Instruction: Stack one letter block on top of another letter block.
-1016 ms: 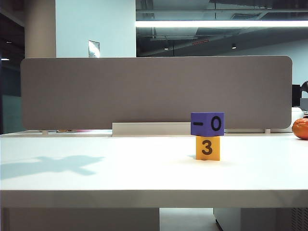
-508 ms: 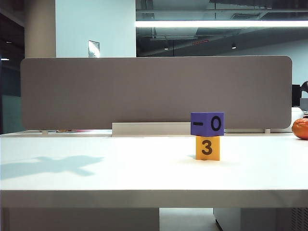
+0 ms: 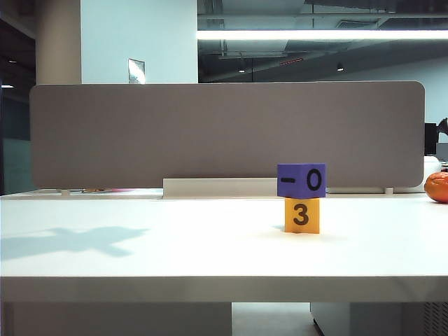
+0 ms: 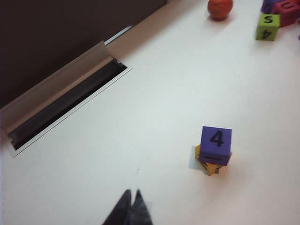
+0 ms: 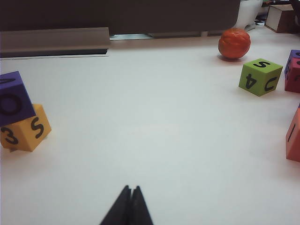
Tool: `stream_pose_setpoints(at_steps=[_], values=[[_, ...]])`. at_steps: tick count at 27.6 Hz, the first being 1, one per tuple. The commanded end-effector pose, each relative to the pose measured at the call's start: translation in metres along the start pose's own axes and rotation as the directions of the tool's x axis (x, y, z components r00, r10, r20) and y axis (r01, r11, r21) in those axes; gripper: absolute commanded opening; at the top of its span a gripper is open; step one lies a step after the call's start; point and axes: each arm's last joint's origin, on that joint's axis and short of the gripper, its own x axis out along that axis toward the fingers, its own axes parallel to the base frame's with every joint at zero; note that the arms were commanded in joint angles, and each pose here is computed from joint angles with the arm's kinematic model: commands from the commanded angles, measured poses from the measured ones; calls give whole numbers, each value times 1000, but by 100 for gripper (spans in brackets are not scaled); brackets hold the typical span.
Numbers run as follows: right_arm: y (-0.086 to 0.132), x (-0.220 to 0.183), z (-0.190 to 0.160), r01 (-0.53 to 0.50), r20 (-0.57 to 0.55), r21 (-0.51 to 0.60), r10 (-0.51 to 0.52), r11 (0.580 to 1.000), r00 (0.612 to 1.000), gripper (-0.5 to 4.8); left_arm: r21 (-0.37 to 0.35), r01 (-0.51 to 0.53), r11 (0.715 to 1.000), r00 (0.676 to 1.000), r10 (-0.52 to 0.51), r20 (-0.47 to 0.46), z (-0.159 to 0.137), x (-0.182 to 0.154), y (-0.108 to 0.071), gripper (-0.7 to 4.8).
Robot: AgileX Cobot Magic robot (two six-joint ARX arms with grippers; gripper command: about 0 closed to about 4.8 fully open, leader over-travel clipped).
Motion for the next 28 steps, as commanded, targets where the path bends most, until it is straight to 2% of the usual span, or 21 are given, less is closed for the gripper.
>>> stream_pose_setpoints(at_steps=[1,6,9,12,17,22,28], values=[[0,0,3,3,15,-3,-3,1000,1000,-5,-13,19,1000,999,-18,34,3,-7,2,-6],[0,-4,5,3,50,-2,-3,1000,999,-5,-25,-1,1000,1000,1,22,2,-16,4,-6],[0,-5,10,1,105,-1,-1,1000,994,-5,-28,-53,998,999,53,10,0,-26,10,-6],[0,-5,9,1,100,-1,-1,1000,995,-5,-24,-73,997,997,73,0,-2,-34,14,-6],[0,-5,9,1,97,-1,-1,1000,995,-5,-58,-134,989,991,134,-2,-7,-58,29,-6],[0,-5,9,1,97,-1,-1,1000,995,-5,-110,-220,969,975,223,10,-16,-87,42,-6],[0,-5,9,2,97,-1,-1,1000,995,-5,-146,-303,942,951,309,24,-50,-110,42,-6]])
